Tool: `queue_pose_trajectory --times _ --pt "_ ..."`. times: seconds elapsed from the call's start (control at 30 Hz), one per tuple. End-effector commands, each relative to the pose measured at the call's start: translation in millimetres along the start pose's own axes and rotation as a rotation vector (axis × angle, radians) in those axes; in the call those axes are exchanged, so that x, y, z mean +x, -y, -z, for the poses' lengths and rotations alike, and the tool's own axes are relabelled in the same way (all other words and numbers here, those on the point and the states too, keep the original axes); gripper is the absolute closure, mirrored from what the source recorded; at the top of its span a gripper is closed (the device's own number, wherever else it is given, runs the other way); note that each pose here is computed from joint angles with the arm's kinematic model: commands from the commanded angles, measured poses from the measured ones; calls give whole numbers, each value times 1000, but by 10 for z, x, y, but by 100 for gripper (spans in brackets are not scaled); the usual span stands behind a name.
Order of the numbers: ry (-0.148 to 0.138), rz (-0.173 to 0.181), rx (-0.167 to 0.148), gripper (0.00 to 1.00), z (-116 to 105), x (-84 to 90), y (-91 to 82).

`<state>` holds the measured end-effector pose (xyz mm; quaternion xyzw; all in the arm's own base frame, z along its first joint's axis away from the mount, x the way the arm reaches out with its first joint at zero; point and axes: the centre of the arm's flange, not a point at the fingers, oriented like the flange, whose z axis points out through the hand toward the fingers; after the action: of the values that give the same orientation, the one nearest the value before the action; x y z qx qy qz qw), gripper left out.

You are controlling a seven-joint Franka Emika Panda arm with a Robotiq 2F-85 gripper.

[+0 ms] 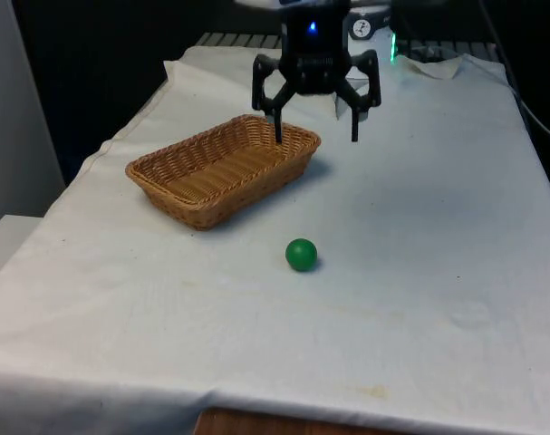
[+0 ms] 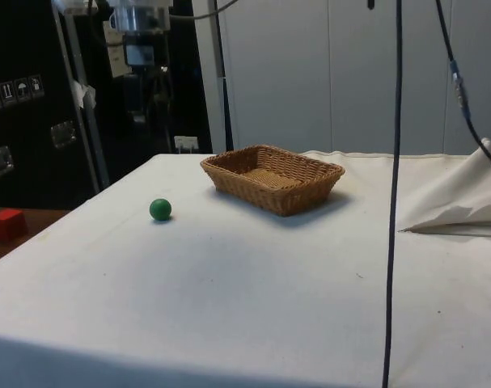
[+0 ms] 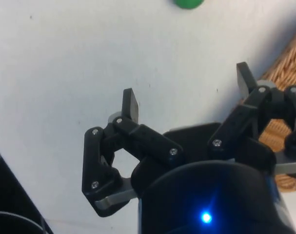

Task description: Pick up the ball and place it into the basket.

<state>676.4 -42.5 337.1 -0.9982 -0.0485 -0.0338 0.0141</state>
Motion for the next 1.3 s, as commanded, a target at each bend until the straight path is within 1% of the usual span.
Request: queue_pose_trajectory --times 0.0,0.03,0.07,0.1,0.23,0.27,0.3,0.33,0.37,0.47,0.5,0.53,0.57,0.7,0.73,0.83,0.87,0.97,1.0,1.03,1.07,1.1,1.13,1.23,1.27 --pt "-3 2 6 0 -53 31 -5" --pt "-1 1 0 0 -44 21 -3" --pt "-2 4 7 0 -92 47 -8" --pt "-1 8 4 0 -169 84 -11" --pt "3 16 0 0 -319 148 -16" --pt "7 14 -8 0 -305 144 -21" --pt "5 19 -3 0 -386 178 -16" --pt "5 19 -3 0 -386 178 -16" --pt "7 22 -4 0 -463 197 -19" --pt "11 27 -6 0 -570 222 -19" --pt "17 25 -12 0 -534 212 -11" --pt "13 29 -6 0 -608 226 -19" --pt "16 32 -5 0 -679 230 -18" --pt "23 39 -5 0 -828 220 -21" --pt "25 42 -5 0 -895 215 -25" --pt "34 42 -11 0 -936 200 -33" --pt "30 46 -3 0 -1001 205 -33" --pt "33 51 -1 0 -1103 196 -38" --pt "36 53 -1 0 -1176 190 -43" --pt "36 53 -1 0 -1176 190 -43" --pt "36 56 1 0 -1243 191 -51" --pt "42 54 -6 0 -1224 176 -49" --pt "38 57 1 0 -1285 187 -59" --pt "38 61 5 0 -1383 193 -76" --pt "40 63 8 0 -1446 202 -94"
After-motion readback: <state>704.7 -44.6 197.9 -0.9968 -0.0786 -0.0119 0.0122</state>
